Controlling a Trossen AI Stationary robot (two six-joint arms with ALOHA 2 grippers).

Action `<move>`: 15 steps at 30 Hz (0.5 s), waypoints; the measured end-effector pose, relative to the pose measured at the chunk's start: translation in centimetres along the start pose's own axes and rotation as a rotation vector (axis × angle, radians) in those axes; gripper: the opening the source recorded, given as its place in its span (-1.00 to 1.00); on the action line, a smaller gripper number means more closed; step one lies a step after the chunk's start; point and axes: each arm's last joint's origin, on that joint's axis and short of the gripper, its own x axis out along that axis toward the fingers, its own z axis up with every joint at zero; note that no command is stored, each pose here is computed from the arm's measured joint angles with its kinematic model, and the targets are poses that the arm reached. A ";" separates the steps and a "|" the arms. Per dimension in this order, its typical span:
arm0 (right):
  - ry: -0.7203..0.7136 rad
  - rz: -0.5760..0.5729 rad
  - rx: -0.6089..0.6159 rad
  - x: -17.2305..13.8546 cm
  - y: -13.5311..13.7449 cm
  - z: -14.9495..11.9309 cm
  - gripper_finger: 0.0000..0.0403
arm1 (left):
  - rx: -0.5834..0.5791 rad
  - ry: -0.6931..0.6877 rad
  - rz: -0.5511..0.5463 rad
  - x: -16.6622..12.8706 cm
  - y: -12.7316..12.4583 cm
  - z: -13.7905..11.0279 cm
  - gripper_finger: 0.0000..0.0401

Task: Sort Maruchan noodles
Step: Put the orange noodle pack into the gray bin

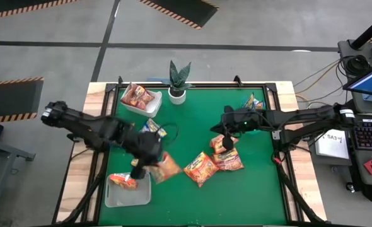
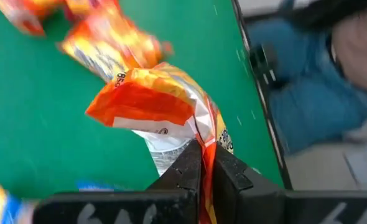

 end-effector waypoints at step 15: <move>0.059 -0.005 -0.006 1.6 -0.1 -0.8 -0.96 | 0.004 0.491 0.092 1.2 -8.2 -3.1 -1.00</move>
